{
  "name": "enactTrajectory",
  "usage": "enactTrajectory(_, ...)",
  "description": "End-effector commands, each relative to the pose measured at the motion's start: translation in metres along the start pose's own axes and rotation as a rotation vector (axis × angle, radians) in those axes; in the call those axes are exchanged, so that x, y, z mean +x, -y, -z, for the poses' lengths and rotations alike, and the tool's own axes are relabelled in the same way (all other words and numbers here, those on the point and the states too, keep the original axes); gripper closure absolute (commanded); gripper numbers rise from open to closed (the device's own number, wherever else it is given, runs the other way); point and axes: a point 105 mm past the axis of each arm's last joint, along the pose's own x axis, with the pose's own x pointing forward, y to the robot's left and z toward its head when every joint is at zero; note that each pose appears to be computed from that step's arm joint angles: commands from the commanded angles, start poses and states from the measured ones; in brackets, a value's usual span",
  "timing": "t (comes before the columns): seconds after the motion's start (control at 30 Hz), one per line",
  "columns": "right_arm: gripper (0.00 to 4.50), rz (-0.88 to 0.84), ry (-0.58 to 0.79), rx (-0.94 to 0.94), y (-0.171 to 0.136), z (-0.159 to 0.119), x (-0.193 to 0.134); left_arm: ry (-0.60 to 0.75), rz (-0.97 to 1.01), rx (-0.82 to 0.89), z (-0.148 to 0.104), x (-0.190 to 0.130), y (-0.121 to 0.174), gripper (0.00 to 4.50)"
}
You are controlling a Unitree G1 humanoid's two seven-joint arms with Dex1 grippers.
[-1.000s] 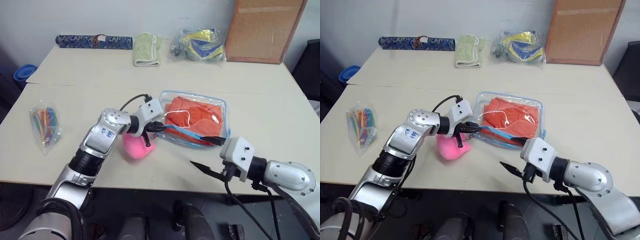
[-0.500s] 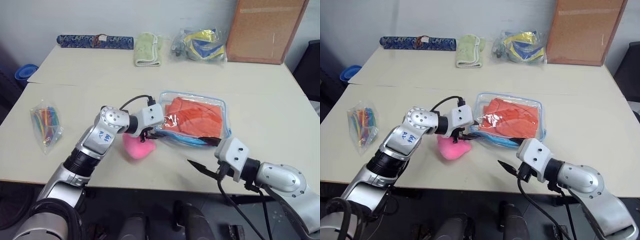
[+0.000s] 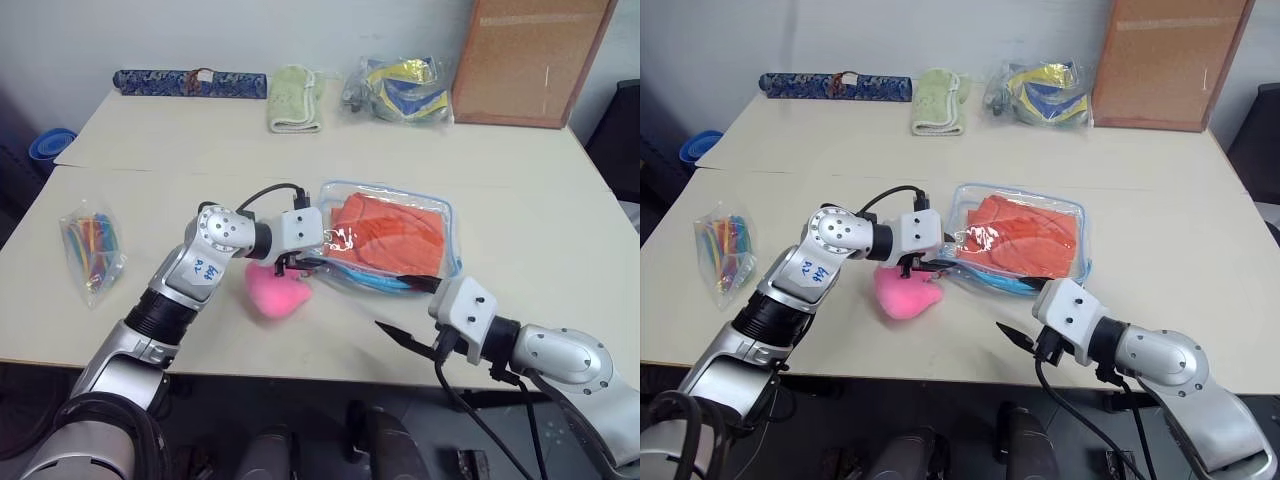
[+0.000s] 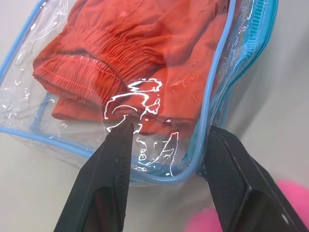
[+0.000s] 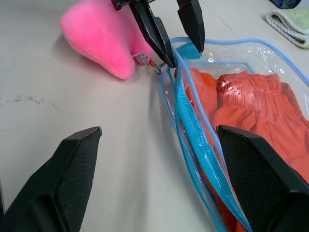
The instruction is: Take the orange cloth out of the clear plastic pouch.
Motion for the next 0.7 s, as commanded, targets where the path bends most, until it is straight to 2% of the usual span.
enactTrajectory(0.03,0.54,0.010,0.010,-0.031,0.004,-0.005,-0.002,0.030,-0.008,0.022,-0.009,-0.005,-0.001,3.43)
enactTrajectory(0.13,0.54,0.011,0.013,-0.031,0.006,-0.005,-0.002,0.026,-0.004,0.015,-0.008,-0.006,0.000,4.33)
enactTrajectory(0.17,0.54,0.011,0.014,-0.031,0.006,-0.005,-0.002,0.025,-0.004,0.014,-0.007,-0.007,0.000,4.48)
enactTrajectory(0.33,0.54,0.013,0.017,-0.033,0.007,-0.005,-0.002,0.024,0.006,-0.016,-0.007,-0.007,0.001,4.48)
enactTrajectory(0.7,0.54,0.010,0.023,-0.034,0.003,-0.005,-0.003,0.169,0.049,-0.441,-0.030,-0.009,-0.012,4.48)
